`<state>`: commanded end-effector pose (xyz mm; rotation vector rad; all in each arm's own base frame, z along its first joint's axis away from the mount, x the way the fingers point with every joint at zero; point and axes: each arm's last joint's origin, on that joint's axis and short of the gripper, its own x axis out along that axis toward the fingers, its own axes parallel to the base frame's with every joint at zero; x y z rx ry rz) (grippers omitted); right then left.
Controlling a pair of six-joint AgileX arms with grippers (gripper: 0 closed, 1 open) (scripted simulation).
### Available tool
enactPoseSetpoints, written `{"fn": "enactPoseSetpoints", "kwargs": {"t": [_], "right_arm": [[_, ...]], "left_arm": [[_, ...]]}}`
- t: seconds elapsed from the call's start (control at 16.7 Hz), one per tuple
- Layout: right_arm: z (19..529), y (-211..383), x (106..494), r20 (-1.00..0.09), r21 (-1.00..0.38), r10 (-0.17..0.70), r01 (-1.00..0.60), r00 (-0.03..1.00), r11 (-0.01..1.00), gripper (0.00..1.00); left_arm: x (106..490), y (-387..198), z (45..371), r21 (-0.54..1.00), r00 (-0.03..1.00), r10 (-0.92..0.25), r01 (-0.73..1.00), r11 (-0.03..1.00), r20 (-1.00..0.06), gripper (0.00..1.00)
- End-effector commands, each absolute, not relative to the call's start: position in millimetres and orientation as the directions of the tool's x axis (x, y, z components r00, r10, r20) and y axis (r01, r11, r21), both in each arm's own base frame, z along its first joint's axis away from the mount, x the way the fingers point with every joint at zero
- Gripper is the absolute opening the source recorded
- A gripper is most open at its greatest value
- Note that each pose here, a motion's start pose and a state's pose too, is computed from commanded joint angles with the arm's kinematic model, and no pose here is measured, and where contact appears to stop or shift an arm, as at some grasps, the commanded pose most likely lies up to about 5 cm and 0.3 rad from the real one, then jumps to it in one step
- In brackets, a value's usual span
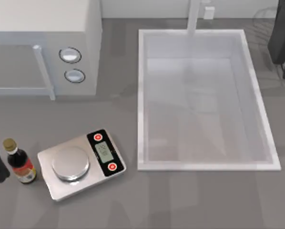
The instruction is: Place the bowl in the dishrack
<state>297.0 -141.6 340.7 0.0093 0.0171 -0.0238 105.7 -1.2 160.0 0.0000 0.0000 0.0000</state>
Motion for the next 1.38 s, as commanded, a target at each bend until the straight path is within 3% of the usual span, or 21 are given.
{"fn": "enactPoseSetpoints", "kwargs": {"t": [0.18,0.36,0.54,0.84,1.38], "right_arm": [[306,-132,339,0.053,-0.026,0.035,-0.034,0.998,0.999,0.0],[256,-118,369,0.041,-0.016,0.031,-0.031,0.999,0.999,0.0],[222,-108,378,0.005,-0.002,-0.006,0.006,1.0,1.0,0.0],[219,-108,379,0.0,0.0,-0.01,0.01,1.0,1.0,0.0],[219,-108,379,0.0,0.0,-0.01,0.01,1.0,1.0,0.68]], "left_arm": [[106,-1,160,0.0,1.0,0.0,0.0,1.0,0.0,1.0],[106,-1,160,0.0,1.0,0.0,0.0,1.0,0.0,1.0],[106,-1,160,0.0,1.0,0.0,0.0,1.0,0.0,1.0],[106,-1,160,0.0,1.0,0.0,0.0,1.0,0.0,1.0],[106,-1,160,0.0,1.0,0.0,0.0,1.0,0.0,1.0]]}}
